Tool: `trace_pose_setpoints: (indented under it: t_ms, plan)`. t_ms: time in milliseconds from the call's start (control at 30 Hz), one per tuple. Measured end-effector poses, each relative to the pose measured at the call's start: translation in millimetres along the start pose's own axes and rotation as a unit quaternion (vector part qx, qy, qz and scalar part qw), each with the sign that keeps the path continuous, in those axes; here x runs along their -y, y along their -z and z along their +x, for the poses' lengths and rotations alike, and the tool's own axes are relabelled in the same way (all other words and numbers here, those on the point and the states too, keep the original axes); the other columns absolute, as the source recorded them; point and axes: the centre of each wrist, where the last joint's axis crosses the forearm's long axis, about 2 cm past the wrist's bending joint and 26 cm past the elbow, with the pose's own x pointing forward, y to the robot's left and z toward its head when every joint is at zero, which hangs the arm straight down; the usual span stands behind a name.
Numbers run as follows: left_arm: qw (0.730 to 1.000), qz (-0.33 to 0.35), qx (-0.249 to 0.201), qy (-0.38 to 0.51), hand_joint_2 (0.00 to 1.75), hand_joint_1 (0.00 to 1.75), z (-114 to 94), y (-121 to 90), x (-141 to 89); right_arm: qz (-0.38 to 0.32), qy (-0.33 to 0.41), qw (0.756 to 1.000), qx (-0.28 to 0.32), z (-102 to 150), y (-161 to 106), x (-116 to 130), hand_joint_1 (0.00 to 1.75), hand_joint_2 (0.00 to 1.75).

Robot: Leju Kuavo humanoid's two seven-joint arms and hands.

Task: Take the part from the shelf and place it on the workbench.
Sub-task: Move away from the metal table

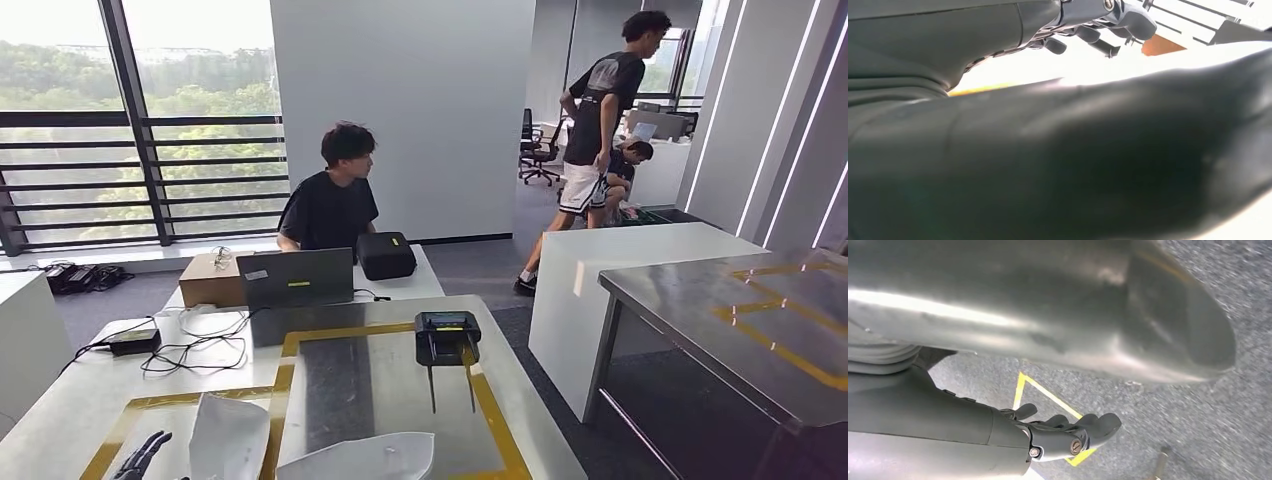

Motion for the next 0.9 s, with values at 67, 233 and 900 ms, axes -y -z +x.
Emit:
trace_pose_setpoints:
  t_ms: [67, 233, 900]
  plan:
    - [1.0, -0.001, -0.001, 0.0, 0.0, 0.0, -1.1, -1.0, 1.1, -0.001, 0.0, 1.0, 0.0, 0.4, 0.2, 0.5, 0.0, 0.0]
    - [1.0, 0.002, -0.002, 0.001, 0.0, 0.0, -2.0, -1.6, 0.4, 0.0, 0.0, 1.0, 0.0, 0.7, 0.3, 0.7, 0.0, 0.0]
    - [1.0, -0.009, -0.005, -0.004, 0.0, 0.0, 1.6, -0.3, 6.9, 0.002, 0.003, 1.0, -0.004, -3.0, -1.2, -2.6, 0.0, 0.0]
